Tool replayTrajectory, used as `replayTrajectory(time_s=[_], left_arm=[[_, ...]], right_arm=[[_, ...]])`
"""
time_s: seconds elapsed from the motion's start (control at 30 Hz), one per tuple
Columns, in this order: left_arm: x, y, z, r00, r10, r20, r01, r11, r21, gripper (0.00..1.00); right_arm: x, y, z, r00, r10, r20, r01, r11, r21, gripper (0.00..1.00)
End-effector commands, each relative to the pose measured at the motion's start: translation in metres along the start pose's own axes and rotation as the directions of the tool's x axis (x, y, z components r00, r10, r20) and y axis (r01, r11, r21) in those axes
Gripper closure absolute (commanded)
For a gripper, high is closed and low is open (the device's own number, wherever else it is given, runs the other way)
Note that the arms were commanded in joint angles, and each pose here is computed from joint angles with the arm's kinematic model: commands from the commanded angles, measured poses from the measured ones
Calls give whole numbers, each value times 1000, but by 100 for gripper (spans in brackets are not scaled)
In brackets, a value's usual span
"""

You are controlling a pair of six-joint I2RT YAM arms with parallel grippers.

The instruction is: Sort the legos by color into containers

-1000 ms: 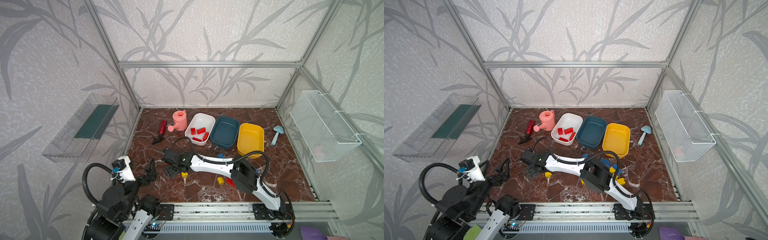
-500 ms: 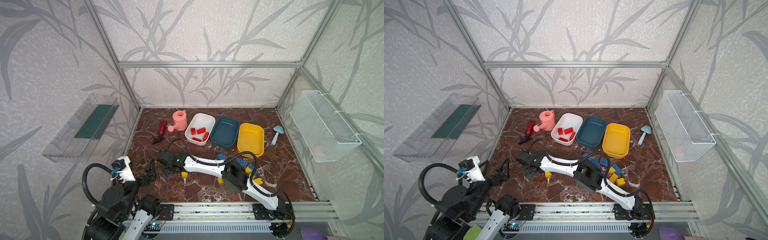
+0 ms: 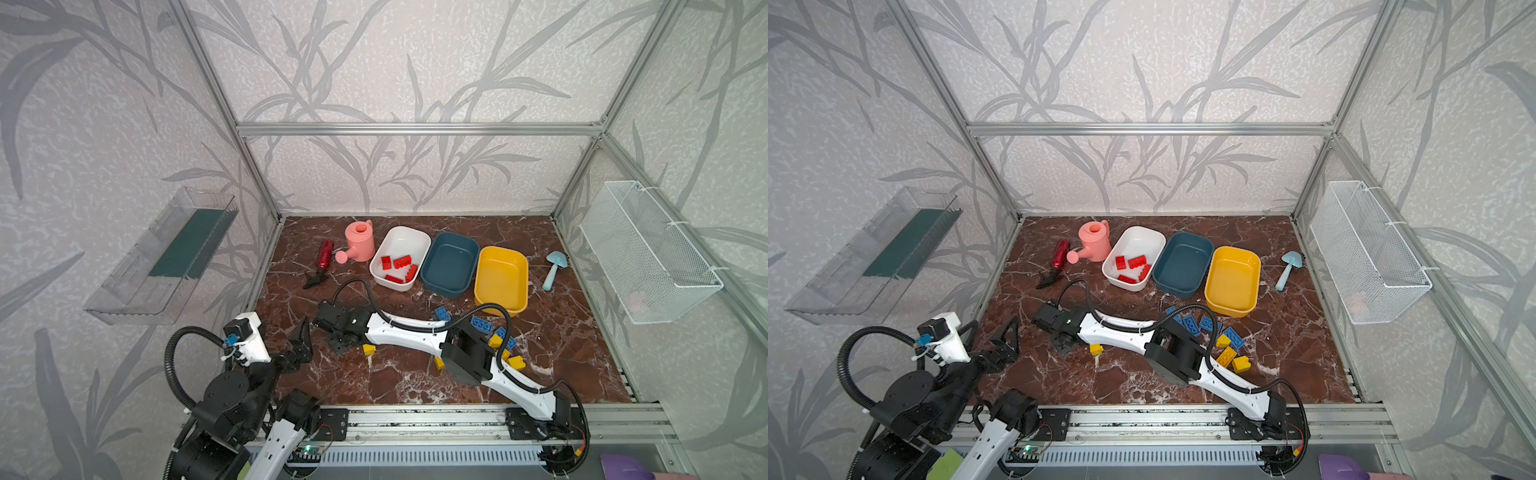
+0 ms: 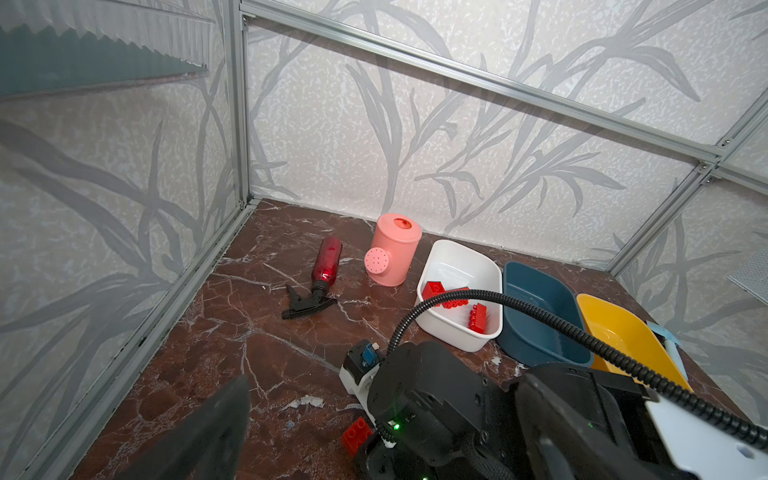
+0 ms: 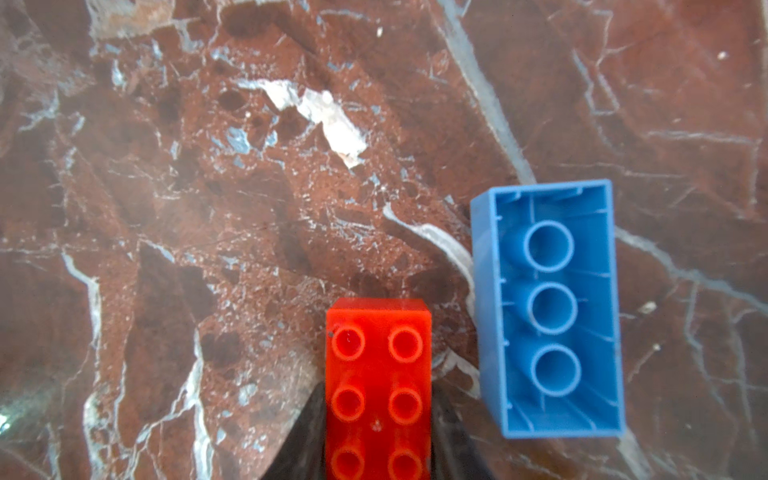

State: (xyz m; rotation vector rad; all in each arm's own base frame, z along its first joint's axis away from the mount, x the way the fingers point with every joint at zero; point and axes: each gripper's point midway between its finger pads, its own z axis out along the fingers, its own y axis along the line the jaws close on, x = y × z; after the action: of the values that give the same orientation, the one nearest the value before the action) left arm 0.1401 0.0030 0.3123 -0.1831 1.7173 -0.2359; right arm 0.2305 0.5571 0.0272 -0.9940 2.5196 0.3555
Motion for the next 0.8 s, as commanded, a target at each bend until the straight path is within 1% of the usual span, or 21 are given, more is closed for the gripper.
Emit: replayTrajectory(time_s=[0.0,0.1,0.17,0.27,0.33,0.4,0.5,0.57,0.6,0.77], left_arm=[[2,2,8,1000,-2,-23,1,1000,-29,1],[4,0,13,999,8,-50,-10,999,-39,1],[5,-2,18,998,12,-69,-14,999,-37,1],[6,-8,25,994,25,-103,-28,999,-29,1],[8,-9,30,992,32,-126,-37,999,-34,1],[10,-17,38,986,50,-160,-52,999,-14,1],[16,-29,52,972,62,-226,-59,998,19,1],[24,-43,64,955,96,-281,-78,994,73,1],[29,-46,70,945,97,-312,-76,994,78,1],[52,-65,95,901,105,-420,-54,990,131,1]], right_arm=[[-25,2,-48,999,-12,37,15,998,-67,77],[-45,-8,-75,998,19,68,-11,993,-119,77],[-58,-22,-91,995,41,90,-29,991,-130,77],[-78,-54,-109,989,73,132,-57,991,-119,77],[-94,-87,-119,981,114,159,-97,989,-110,77],[-105,-118,-125,972,156,174,-137,984,-114,77],[-120,-162,-126,956,218,194,-198,973,-119,77],[-129,-185,-124,947,246,208,-225,967,-122,77],[-133,-197,-122,942,258,213,-237,964,-122,76],[-140,-232,-99,928,321,188,-299,944,-139,76]])
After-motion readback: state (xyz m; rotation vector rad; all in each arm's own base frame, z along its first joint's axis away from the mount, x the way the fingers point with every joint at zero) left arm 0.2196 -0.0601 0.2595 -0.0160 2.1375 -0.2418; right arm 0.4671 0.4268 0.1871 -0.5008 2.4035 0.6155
